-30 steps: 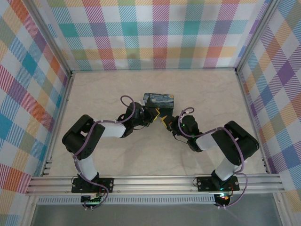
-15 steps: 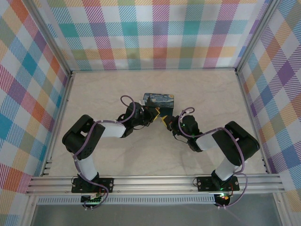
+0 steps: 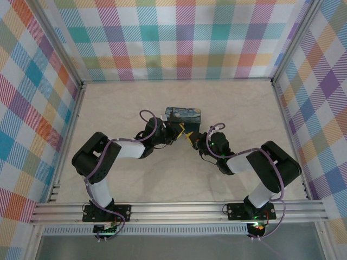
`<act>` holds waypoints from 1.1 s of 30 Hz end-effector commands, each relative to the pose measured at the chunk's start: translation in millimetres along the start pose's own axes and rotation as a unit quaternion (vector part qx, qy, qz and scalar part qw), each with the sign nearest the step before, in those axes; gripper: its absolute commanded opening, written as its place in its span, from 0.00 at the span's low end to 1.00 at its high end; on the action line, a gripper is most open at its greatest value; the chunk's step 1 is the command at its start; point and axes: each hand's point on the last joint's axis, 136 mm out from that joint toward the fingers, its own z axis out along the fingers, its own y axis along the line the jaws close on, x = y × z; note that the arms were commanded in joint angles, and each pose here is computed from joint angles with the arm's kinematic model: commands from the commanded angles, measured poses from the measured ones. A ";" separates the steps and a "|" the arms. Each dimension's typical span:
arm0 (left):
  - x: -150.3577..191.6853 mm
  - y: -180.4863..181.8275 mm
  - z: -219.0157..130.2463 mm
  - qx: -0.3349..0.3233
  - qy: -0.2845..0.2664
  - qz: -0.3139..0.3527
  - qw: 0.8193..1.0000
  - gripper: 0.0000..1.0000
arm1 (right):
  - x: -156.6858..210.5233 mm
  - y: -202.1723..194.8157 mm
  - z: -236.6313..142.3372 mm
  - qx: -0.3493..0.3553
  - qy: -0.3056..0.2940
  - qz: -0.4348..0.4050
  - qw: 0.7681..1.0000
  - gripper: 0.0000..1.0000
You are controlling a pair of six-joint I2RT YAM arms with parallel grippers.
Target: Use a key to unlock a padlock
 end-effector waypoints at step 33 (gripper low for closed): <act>19.5 -19.4 4.7 0.042 0.029 0.003 0.999 0.04 | -4.9 22.6 19.2 -0.089 -0.022 0.181 0.979 0.00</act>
